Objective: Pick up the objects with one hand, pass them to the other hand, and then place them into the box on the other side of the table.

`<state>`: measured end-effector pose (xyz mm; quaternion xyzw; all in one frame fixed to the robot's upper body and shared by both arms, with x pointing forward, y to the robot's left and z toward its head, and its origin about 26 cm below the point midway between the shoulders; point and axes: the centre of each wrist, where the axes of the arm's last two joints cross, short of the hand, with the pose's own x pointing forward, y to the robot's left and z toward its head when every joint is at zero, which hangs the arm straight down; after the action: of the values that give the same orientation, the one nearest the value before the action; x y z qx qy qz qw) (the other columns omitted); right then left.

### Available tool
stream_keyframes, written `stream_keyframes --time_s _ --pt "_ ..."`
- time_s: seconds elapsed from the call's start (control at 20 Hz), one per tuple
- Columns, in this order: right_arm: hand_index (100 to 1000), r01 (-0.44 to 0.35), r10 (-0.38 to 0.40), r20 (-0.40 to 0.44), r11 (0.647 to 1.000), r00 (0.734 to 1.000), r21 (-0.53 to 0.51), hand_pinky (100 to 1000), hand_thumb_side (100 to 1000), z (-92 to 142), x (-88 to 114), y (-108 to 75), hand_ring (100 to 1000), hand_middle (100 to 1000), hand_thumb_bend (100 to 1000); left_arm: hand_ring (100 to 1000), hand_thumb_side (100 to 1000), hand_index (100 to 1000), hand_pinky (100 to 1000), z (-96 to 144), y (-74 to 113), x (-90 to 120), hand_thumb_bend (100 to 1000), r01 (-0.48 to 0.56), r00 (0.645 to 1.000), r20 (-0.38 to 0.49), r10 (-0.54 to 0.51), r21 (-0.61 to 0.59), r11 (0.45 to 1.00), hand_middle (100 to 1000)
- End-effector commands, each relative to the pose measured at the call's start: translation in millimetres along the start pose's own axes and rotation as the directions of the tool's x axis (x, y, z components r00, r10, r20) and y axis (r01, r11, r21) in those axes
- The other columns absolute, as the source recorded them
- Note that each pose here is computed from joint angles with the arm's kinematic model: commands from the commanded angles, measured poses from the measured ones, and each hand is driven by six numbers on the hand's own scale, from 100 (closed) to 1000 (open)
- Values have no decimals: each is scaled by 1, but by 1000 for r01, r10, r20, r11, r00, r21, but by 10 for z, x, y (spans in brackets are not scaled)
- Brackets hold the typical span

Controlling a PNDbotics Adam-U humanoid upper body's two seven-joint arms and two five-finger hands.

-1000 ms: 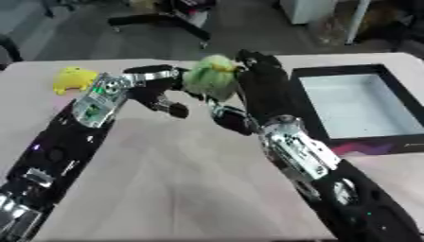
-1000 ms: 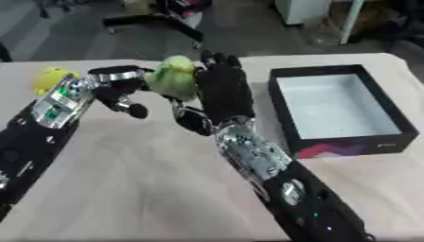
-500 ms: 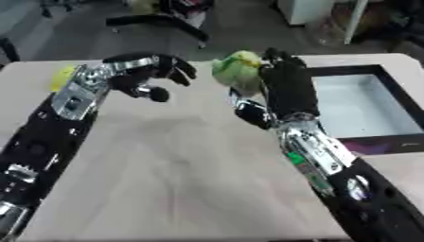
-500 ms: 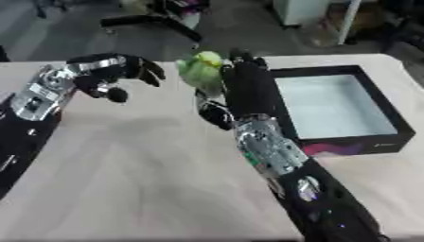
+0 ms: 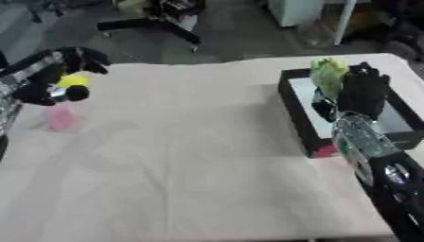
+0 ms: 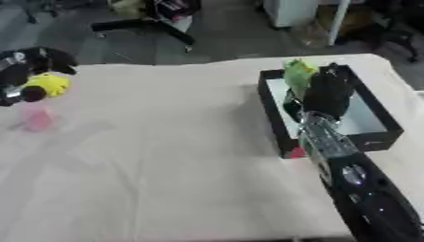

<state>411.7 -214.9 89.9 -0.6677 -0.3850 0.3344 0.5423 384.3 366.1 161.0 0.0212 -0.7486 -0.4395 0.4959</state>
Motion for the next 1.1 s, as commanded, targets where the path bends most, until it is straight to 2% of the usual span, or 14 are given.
stream_keyframes --time_s 0.05,0.1,0.2,0.35,0.4,0.45,0.5,0.6,0.7,0.8,0.9,1.0,1.05,1.1 --pt "1000 -3 14 -111 995 994 104 1000 687 -244 -216 4 912 913 188 756 645 851 872 244 250 122 786 63 998 -29 -61 108 992 754" --pt "1000 0 16 -123 992 992 130 1000 672 -279 -256 -12 933 931 254 756 646 850 871 322 264 93 784 66 997 -53 -60 128 990 754" --pt "1000 -4 25 -132 987 991 159 1000 646 -336 -318 -94 953 950 305 756 645 851 871 462 291 17 783 81 992 -113 -64 154 985 754" --pt "1000 -49 69 -117 986 991 160 1000 489 -398 -395 -304 994 994 437 758 639 853 870 631 322 -100 787 114 977 -195 -81 164 980 755" --pt "1000 -68 87 -109 984 990 165 1000 413 -412 -416 -381 1000 1000 455 758 637 853 870 673 327 -133 788 125 972 -216 -89 160 979 756" --pt "1000 -89 108 -97 980 989 177 1000 377 -426 -436 -457 1000 1000 463 758 636 853 870 717 331 -167 789 134 967 -237 -95 154 979 756" --pt "1000 -112 131 -85 974 988 197 1000 270 -440 -453 -531 1000 1000 468 758 634 853 869 753 333 -196 789 141 962 -253 -100 148 979 756" --pt "1000 -167 188 -65 957 980 238 1000 197 -467 -491 -675 1000 1000 465 759 630 854 869 816 337 -244 788 153 955 -277 -110 138 979 757" --pt "1000 -217 238 -70 950 969 224 1000 190 -464 -524 -837 1000 1000 465 760 628 855 869 870 355 -271 788 173 947 -297 -127 132 976 757" --pt "1000 -252 265 -83 957 961 142 1000 200 -406 -539 -1037 991 997 482 761 618 857 867 927 399 -281 784 208 934 -321 -158 127 970 758" --pt "1000 -292 290 -87 956 953 -2 1000 204 -285 -528 -1235 959 968 456 760 610 857 865 987 477 -284 781 261 912 -358 -203 123 957 757" --pt "1000 -302 297 -58 944 953 -130 1000 169 -106 -485 -1392 937 947 415 757 589 858 860 1054 579 -299 777 322 879 -406 -251 116 940 755" --pt "1000 -298 296 -38 940 954 -169 1000 153 -25 -469 -1440 937 946 362 758 568 859 859 1079 627 -307 771 351 861 -428 -275 110 930 755" --pt "1000 -287 291 -10 937 957 -200 1000 151 65 -443 -1475 936 945 352 758 564 860 858 1103 687 -309 770 385 839 -451 -305 95 918 756"
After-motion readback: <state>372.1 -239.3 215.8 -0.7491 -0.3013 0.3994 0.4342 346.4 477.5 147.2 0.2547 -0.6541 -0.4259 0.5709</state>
